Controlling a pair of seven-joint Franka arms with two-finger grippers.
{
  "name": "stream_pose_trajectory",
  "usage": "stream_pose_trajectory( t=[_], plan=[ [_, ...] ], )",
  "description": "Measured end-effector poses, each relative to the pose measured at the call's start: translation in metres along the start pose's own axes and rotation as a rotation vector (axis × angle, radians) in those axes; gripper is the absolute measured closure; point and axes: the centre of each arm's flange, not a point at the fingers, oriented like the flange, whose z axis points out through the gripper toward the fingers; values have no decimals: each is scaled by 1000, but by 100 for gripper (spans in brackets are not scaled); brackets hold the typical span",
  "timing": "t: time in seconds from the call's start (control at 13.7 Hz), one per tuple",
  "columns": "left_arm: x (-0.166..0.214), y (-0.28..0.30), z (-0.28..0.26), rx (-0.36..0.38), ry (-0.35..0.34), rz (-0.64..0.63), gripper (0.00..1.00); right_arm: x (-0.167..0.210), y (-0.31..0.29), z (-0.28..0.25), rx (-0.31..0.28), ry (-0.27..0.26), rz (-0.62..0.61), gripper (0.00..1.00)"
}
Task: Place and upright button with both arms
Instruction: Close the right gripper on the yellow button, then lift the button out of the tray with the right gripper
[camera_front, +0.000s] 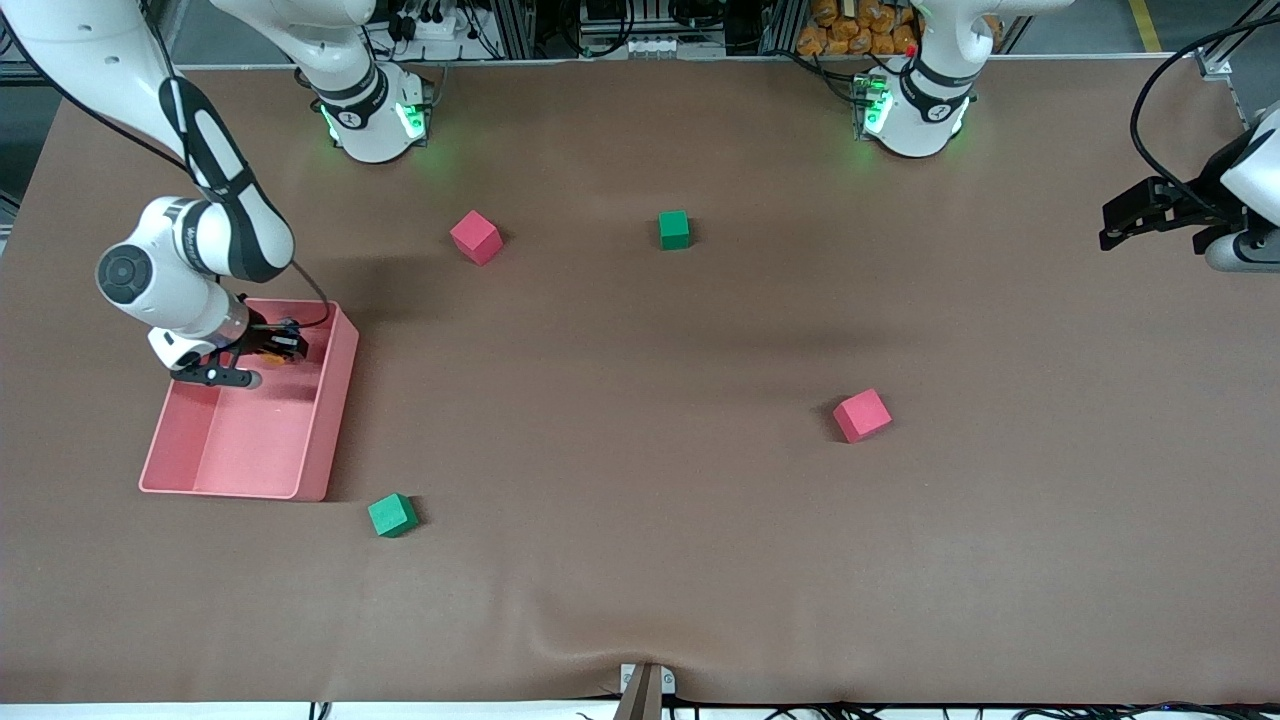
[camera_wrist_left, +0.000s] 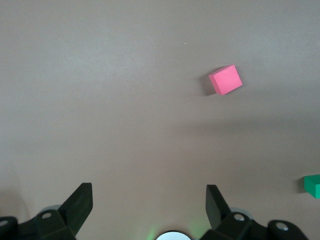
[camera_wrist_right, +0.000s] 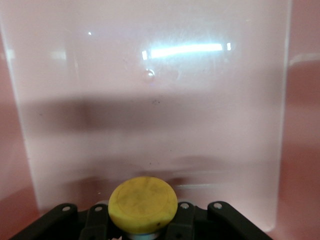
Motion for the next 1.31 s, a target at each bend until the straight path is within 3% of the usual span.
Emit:
stream_pose_trajectory(
  t=[0.58, 1.31],
  plan=[
    [1, -1, 2, -10, -3, -3, 0, 2, 1, -26, -1, 30, -3, 79],
    [0, -2, 2, -13, -8, -6, 0, 11, 12, -92, -18, 147, -129, 79]
  ],
)
